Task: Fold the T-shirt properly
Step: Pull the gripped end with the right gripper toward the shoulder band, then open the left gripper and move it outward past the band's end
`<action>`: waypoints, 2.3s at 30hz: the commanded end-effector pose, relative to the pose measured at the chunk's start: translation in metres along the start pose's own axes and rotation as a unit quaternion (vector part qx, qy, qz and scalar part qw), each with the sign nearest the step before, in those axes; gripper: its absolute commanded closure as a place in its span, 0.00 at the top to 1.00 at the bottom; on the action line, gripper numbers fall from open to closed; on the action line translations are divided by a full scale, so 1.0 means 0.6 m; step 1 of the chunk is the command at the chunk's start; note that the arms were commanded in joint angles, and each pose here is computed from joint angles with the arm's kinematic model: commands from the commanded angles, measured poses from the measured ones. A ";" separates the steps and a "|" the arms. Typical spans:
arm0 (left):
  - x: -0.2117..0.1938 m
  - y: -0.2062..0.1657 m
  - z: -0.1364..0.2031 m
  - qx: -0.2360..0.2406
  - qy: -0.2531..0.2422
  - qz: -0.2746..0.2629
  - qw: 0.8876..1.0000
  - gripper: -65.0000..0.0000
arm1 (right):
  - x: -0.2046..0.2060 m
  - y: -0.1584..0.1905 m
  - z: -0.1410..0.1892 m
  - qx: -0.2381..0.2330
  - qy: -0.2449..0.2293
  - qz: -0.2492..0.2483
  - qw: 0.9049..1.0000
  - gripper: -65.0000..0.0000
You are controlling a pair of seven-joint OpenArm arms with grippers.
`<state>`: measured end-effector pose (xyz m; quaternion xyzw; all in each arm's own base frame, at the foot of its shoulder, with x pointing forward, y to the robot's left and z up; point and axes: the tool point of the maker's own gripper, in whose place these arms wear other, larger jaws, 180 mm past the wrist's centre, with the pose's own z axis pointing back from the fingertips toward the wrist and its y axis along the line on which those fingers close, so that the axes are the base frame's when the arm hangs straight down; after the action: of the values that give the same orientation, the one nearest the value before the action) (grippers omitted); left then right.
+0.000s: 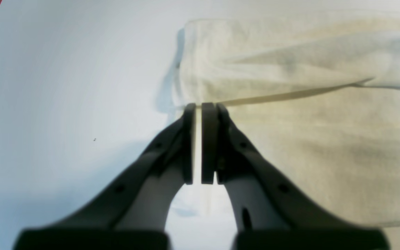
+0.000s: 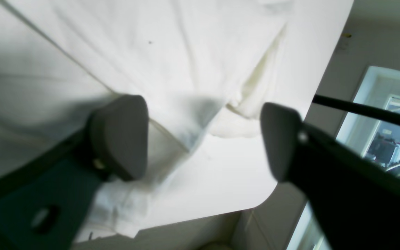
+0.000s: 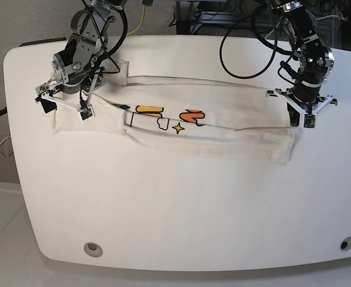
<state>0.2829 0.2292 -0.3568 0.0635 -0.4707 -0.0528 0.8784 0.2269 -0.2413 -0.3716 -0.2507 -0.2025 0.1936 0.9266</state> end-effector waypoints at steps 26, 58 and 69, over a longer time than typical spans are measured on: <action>0.064 0.137 0.031 0.095 -0.050 0.011 0.994 0.63 | 0.026 -0.019 0.006 -0.016 -0.023 -0.008 1.000 0.83; -0.057 0.131 -0.054 0.015 0.146 0.082 0.986 0.80 | 0.028 -0.018 0.002 -0.015 -0.022 -0.007 1.000 0.80; -0.044 0.132 -0.054 0.017 0.142 0.079 0.987 0.80 | 0.031 -0.019 0.002 -0.015 -0.024 -0.008 1.000 0.80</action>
<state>0.2849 0.3062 -0.4048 0.0346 -0.3130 0.0386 0.9483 0.2387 -0.2385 -0.3684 -0.2484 -0.2158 0.1943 0.9241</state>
